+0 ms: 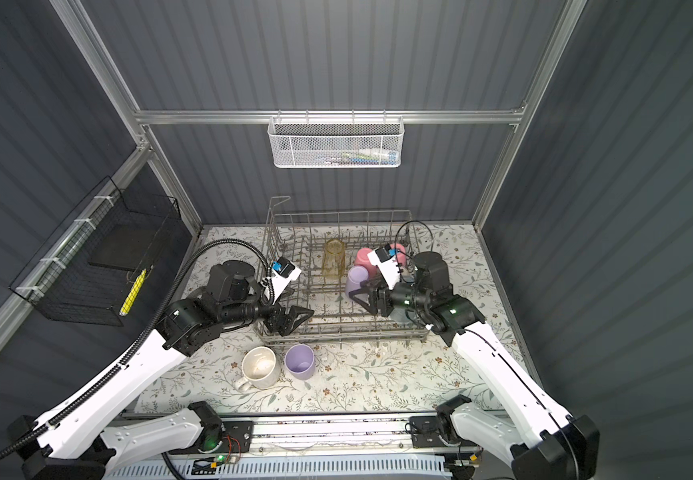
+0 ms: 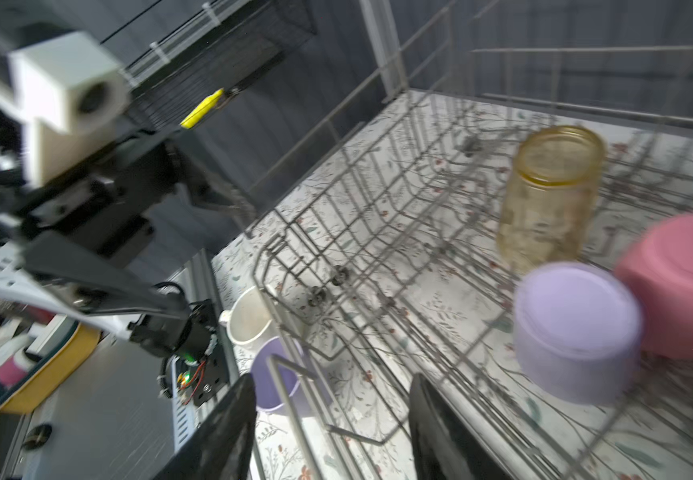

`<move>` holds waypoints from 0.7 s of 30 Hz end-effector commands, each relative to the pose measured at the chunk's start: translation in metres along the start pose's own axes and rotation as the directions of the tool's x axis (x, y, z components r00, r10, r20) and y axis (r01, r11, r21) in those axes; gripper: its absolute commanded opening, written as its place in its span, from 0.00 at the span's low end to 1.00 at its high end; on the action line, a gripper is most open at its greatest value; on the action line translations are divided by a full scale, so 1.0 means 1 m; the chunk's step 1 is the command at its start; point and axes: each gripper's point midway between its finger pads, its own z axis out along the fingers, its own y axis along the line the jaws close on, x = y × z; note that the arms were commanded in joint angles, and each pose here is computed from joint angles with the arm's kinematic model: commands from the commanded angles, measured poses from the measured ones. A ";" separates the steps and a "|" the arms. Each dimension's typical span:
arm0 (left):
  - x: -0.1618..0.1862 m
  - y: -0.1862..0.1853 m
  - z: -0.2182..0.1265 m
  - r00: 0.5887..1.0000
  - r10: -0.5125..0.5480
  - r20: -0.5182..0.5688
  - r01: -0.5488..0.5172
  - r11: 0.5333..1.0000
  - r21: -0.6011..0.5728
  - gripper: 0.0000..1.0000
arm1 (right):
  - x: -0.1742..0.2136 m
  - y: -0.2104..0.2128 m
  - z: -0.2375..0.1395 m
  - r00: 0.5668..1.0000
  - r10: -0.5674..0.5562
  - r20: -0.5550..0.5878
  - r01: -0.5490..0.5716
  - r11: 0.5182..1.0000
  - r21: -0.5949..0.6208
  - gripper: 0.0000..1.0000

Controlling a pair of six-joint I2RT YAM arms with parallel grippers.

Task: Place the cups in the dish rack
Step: 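Swing the right gripper toward the lilac cup while the left arm draws back, then lower the right gripper onto the lilac cup's rim and close it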

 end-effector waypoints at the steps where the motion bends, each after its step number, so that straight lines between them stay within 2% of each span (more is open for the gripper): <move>1: -0.012 0.019 -0.010 0.996 -0.012 0.086 0.022 0.993 -0.119 0.90 | 0.010 0.027 0.004 0.983 -0.172 -0.059 0.171 0.985 -0.025 0.60; 6: -0.018 0.028 -0.012 0.992 -0.025 0.123 0.046 0.985 -0.168 0.90 | 0.033 0.055 0.019 0.953 -0.249 -0.172 0.238 0.968 -0.082 0.60; 12: -0.022 0.054 -0.019 0.987 -0.047 0.156 0.095 0.944 -0.316 0.90 | 0.076 0.076 0.046 0.884 -0.334 -0.327 0.295 0.941 -0.163 0.59; 21: -0.037 0.094 -0.044 0.962 -0.114 0.248 0.231 0.824 -0.517 0.90 | 0.119 0.089 0.094 0.757 -0.448 -0.475 0.395 0.894 -0.212 0.54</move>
